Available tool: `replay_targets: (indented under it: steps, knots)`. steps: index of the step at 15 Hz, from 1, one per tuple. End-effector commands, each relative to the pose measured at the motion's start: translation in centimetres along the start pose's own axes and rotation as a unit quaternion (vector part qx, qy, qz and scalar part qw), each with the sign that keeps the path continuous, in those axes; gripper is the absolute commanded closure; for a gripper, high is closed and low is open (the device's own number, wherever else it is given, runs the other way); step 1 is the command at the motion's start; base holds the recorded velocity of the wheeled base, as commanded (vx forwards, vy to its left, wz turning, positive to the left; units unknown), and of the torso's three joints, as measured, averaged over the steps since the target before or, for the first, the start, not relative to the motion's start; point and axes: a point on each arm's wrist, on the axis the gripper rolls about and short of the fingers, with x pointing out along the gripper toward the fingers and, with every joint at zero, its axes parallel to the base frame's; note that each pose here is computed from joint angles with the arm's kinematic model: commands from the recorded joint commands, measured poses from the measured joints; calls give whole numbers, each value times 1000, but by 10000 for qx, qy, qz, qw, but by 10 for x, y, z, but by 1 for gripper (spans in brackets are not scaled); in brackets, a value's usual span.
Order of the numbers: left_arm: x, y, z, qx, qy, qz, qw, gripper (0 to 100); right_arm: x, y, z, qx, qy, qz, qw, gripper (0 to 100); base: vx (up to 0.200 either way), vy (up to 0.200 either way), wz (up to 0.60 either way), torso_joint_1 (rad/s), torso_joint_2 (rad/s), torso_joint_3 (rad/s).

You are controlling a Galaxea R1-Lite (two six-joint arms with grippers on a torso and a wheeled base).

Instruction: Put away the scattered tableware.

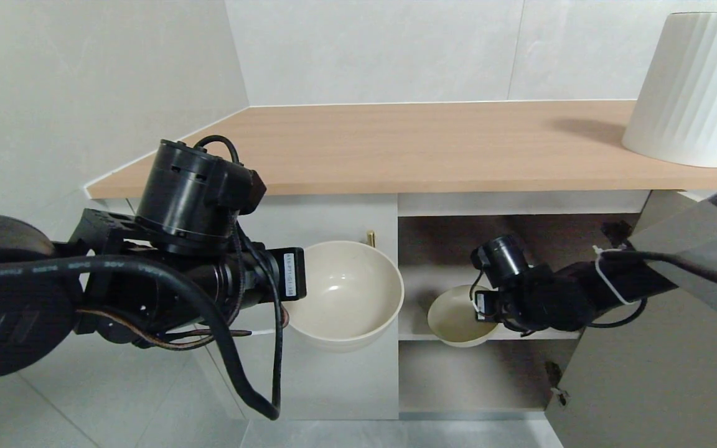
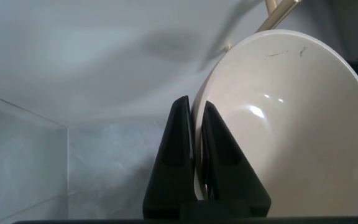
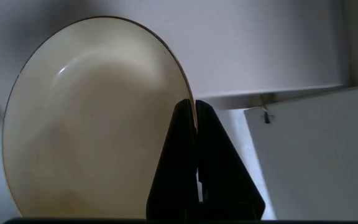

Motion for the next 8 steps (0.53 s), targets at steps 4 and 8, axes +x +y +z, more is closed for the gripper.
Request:
replay_targets:
  steps: [4,8]
  knots:
    - [1,0,-1,7,19,7,10000,100,71,-6,-5,357,119,-557,9977,100,0,0,0,0,0,0]
    - [4,-3,-3,42,66,-5,10000,100,96,-14,-3,503,42,-845,9951,100,0,0,0,0,0,0]
